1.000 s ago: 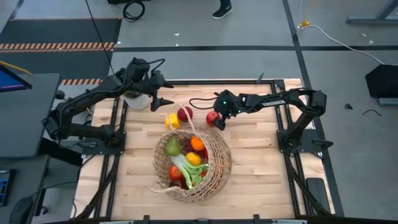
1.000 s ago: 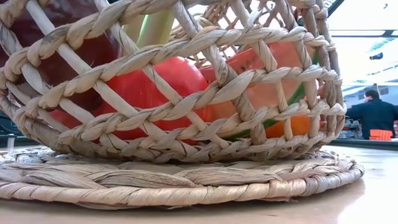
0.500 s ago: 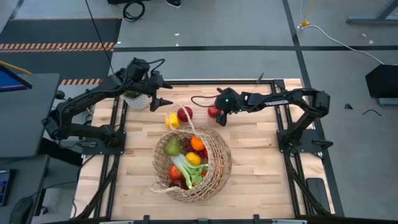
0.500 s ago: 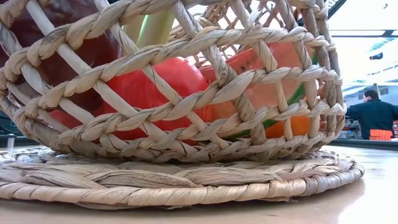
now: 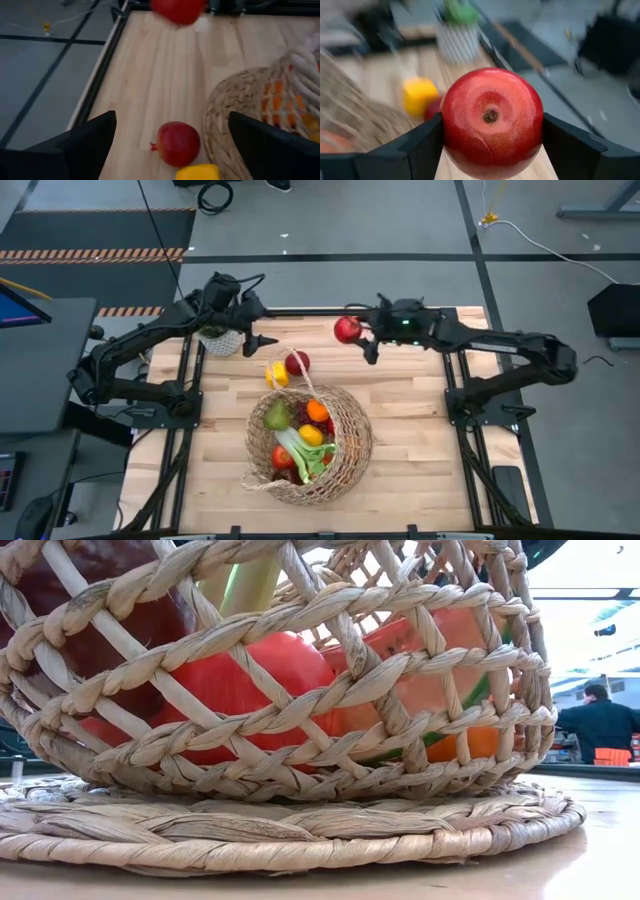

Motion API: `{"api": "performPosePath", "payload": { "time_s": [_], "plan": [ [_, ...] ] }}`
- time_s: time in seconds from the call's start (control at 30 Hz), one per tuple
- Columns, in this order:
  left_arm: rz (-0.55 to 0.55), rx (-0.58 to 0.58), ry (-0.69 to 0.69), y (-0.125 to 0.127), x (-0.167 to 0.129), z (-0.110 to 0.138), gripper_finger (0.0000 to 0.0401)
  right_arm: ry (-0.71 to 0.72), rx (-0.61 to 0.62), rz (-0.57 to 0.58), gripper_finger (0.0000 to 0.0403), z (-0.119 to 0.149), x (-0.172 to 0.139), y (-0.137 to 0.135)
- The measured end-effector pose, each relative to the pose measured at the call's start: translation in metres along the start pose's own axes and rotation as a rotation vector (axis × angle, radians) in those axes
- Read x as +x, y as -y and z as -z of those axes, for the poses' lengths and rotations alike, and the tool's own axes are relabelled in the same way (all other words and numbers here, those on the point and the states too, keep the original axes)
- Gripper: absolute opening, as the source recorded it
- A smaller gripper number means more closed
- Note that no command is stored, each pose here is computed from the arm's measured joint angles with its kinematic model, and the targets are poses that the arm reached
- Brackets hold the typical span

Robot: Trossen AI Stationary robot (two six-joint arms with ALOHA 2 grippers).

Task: Build produce basket
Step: Put the apple into the basket

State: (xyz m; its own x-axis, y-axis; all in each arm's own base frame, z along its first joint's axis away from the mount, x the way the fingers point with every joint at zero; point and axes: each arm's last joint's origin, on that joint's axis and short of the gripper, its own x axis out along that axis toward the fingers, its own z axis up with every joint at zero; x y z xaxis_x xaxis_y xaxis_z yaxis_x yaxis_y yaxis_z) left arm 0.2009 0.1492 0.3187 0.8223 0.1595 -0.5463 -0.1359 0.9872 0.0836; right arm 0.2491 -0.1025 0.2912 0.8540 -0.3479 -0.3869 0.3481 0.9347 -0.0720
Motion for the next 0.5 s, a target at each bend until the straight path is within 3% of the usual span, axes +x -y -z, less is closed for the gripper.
{"api": "performPosePath", "payload": {
  "time_s": [0.2,0.37,0.5],
  "plan": [
    [-0.045,-0.015,0.041,-0.007,-0.002,-0.003,0.0392,0.267,-0.032,-0.136,0.0307,-0.034,-0.037,-0.019],
    [-0.141,-0.031,0.062,-0.021,-0.007,-0.002,0.0392,0.399,-0.067,-0.273,0.0307,-0.045,-0.042,-0.045],
    [-0.153,-0.077,0.056,-0.033,-0.003,0.003,0.0392,0.460,-0.087,-0.345,0.0307,-0.049,-0.038,-0.067]
  ]
}}
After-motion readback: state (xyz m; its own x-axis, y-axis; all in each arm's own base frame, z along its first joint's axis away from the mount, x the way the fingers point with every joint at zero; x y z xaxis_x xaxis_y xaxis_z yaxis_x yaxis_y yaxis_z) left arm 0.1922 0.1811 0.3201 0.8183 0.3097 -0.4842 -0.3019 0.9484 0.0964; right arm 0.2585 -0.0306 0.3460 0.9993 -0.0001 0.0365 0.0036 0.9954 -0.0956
